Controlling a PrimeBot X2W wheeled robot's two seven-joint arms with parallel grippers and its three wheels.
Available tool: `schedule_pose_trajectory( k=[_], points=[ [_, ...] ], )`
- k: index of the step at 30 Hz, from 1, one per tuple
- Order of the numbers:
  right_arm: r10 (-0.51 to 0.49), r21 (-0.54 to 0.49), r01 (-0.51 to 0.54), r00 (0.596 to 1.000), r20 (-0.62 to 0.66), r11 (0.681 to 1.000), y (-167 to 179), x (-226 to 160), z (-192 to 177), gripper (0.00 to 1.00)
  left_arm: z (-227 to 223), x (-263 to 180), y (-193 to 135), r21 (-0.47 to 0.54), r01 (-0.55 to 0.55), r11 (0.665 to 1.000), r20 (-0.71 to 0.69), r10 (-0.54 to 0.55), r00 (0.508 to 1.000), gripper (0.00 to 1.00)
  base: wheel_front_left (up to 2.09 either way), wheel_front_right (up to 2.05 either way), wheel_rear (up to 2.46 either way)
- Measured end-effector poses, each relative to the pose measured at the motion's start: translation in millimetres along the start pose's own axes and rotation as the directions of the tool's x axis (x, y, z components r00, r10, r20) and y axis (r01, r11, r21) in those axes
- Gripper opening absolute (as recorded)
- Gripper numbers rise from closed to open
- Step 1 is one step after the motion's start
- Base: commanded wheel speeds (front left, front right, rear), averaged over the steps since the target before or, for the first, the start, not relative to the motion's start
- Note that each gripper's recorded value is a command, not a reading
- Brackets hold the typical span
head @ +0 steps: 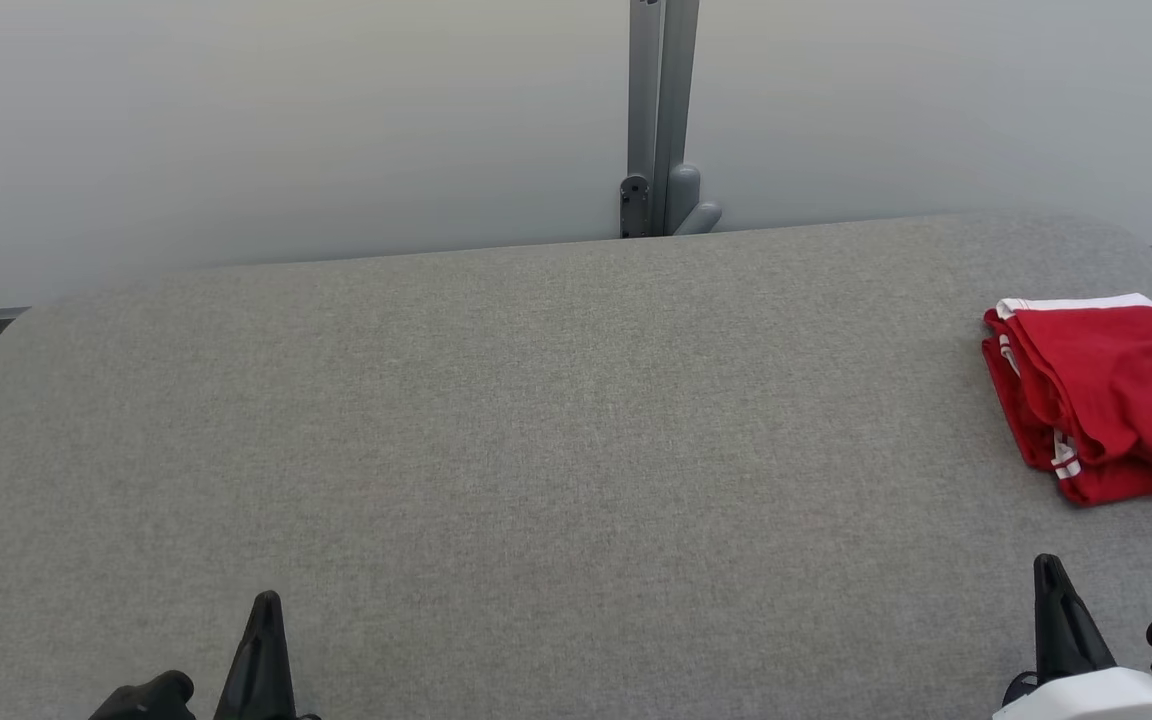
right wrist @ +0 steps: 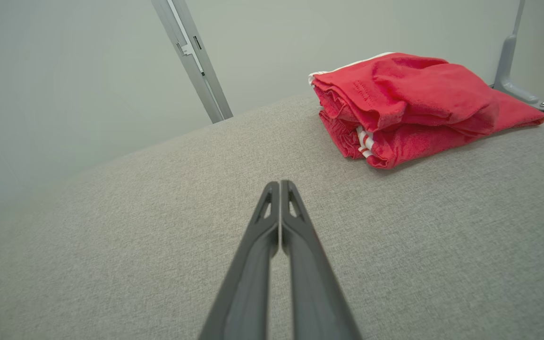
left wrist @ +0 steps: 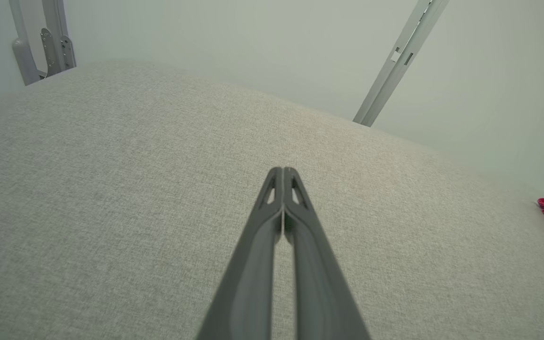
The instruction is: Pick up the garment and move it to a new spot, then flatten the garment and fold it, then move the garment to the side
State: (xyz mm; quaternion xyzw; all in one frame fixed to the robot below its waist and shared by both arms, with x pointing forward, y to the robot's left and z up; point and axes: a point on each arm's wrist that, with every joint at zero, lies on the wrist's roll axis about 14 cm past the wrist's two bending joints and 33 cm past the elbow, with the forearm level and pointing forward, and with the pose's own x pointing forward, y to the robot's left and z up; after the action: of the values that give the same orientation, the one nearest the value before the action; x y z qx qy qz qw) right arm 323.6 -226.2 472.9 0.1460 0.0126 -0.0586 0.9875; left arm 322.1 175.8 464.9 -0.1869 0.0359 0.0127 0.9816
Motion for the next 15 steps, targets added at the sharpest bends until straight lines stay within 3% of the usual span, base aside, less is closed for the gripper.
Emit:
schedule_pose_trajectory(
  k=[15],
  points=[
    [-0.013, 0.259, 0.015, 1.0, -0.008, 0.966, 4, 11, 3, 0.0, 7, 13, 6, -0.237, -0.031, 0.971, -0.011, 0.029, 1.0, 0.0, 0.0, 0.0, 0.0]
  ],
)
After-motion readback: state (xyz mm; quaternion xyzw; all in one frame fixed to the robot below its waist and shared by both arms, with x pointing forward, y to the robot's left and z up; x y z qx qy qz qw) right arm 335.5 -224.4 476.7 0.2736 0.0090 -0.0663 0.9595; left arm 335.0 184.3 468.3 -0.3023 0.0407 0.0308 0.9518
